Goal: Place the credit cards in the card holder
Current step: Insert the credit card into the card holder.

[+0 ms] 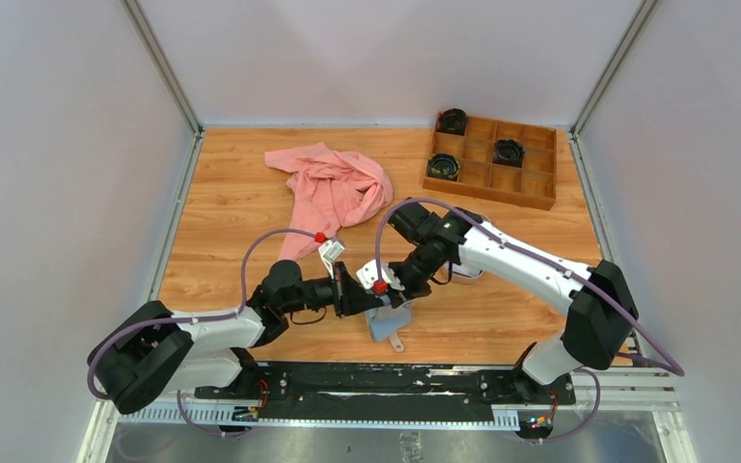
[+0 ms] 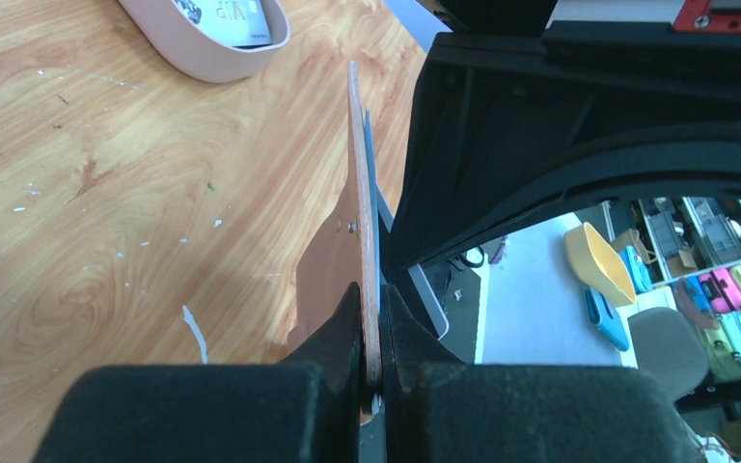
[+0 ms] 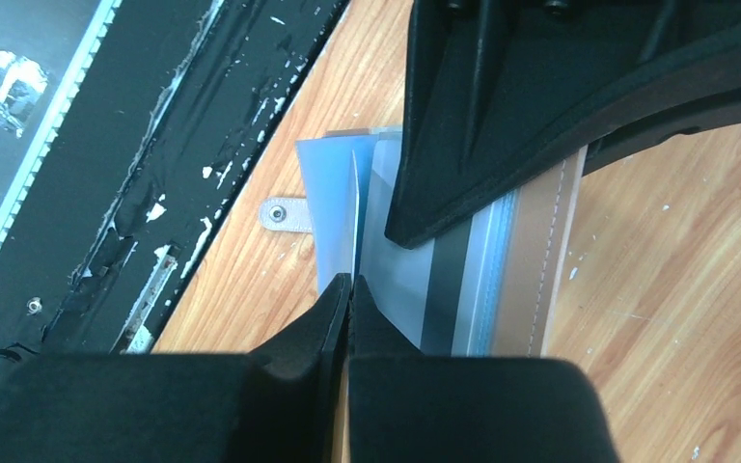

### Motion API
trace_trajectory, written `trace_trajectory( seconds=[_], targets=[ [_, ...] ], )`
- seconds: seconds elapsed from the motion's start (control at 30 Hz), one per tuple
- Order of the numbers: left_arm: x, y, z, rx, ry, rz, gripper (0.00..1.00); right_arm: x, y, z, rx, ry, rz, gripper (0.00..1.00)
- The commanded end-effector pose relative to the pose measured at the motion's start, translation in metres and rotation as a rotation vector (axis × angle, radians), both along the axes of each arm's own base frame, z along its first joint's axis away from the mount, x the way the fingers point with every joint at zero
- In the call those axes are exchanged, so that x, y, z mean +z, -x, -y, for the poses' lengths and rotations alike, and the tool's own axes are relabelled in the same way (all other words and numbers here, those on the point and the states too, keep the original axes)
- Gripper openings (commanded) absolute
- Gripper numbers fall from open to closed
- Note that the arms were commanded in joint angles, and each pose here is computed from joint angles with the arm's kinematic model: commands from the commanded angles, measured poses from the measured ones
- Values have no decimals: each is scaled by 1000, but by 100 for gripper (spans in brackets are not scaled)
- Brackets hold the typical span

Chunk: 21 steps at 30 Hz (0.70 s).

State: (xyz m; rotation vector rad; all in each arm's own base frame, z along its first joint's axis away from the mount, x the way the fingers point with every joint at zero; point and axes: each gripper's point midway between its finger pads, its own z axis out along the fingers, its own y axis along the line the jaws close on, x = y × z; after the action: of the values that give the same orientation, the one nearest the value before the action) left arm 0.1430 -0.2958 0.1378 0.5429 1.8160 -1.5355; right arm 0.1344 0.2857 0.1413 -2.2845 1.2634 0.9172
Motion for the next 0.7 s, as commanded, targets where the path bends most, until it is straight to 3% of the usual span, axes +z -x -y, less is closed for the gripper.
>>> trace_trajectory(
  seconds=[0.0, 0.67],
  targets=[
    [15, 0, 5, -29, 33, 6, 0, -9, -13, 4, -56, 80, 73, 0],
    [9, -5, 6, -9, 18, -23, 0, -24, -3, -8, -83, 151, 65, 2]
  ],
)
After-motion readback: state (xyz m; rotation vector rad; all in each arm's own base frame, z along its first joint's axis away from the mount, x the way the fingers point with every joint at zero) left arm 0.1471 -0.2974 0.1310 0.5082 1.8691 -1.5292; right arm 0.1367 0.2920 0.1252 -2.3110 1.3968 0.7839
